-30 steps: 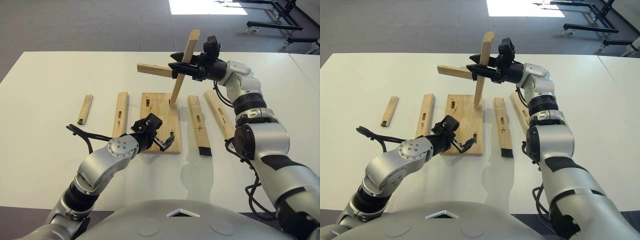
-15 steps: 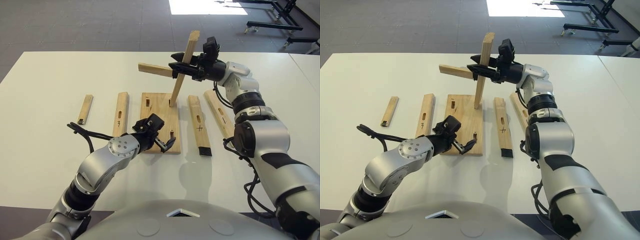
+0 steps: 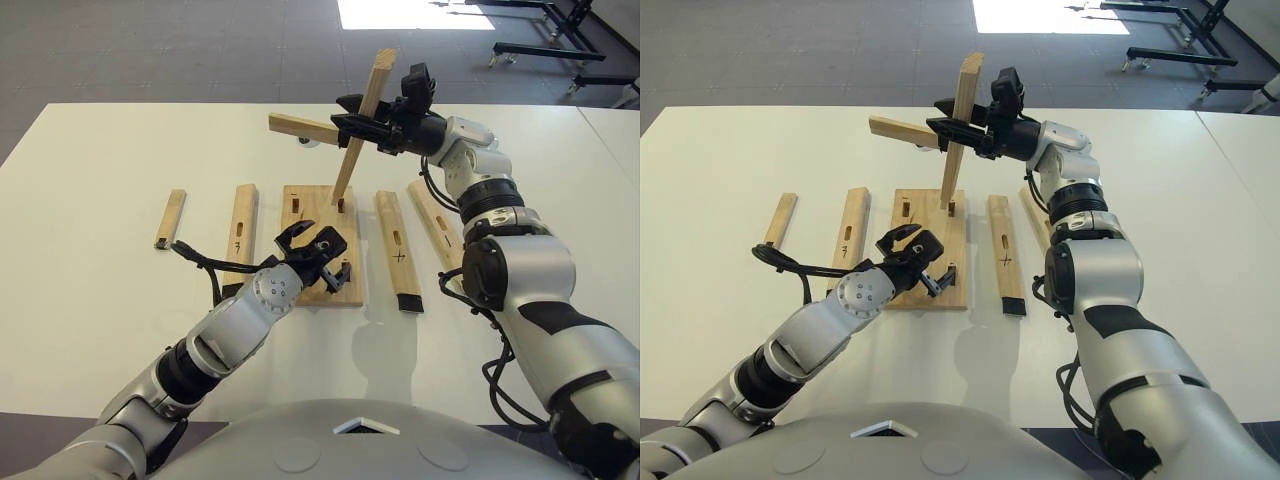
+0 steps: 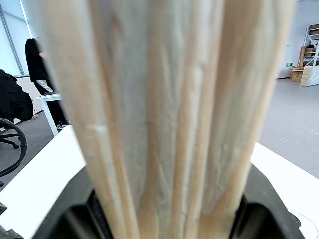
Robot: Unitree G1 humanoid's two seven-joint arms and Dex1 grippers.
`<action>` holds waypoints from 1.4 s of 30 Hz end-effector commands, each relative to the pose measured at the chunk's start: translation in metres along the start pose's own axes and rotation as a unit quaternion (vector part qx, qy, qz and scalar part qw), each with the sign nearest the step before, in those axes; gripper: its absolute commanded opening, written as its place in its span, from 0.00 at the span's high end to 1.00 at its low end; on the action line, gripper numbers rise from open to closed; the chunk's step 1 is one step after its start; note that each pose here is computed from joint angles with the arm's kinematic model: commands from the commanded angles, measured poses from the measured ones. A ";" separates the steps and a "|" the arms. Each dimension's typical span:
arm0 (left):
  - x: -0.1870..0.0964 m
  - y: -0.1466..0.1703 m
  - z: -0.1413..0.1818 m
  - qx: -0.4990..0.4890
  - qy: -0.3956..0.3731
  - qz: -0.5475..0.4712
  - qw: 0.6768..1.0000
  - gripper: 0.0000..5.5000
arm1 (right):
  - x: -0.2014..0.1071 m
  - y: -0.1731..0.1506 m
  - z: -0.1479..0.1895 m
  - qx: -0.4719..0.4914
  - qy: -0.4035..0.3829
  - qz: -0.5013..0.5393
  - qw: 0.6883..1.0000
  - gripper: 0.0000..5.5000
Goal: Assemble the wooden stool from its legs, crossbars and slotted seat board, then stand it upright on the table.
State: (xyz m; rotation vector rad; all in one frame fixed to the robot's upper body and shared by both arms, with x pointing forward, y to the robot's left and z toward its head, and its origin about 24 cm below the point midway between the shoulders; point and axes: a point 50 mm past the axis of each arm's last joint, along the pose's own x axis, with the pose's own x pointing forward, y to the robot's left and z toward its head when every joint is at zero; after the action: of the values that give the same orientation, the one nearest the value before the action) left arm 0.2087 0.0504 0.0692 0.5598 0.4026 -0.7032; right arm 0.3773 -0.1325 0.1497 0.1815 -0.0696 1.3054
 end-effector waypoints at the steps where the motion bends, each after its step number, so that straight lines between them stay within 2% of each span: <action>1: -0.008 -0.002 -0.029 0.028 0.068 -0.022 0.997 0.02 | 0.002 -0.002 0.013 -0.025 -0.005 0.000 1.000 0.62; 8: -0.024 0.005 -0.042 0.032 0.083 -0.032 0.995 0.02 | 0.000 -0.002 0.013 -0.020 -0.005 -0.002 1.000 0.62; 19: -0.022 0.016 -0.012 -0.060 0.012 -0.041 0.997 0.02 | -0.007 0.002 0.008 0.037 -0.016 0.014 0.999 0.62; 31: -0.027 0.029 -0.006 -0.055 0.002 -0.035 0.998 0.02 | -0.018 0.003 -0.005 0.042 -0.009 -0.002 0.999 0.62; 42: -0.027 0.020 -0.012 -0.054 0.011 -0.058 0.997 0.02 | -0.016 0.006 -0.012 0.054 -0.010 0.003 0.999 0.62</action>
State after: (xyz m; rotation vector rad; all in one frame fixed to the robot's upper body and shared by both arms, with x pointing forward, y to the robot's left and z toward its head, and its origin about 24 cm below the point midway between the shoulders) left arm 0.2054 0.0828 0.0834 0.4400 0.4750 -0.7700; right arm 0.3671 -0.1413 0.1333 0.2953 -0.0004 1.3131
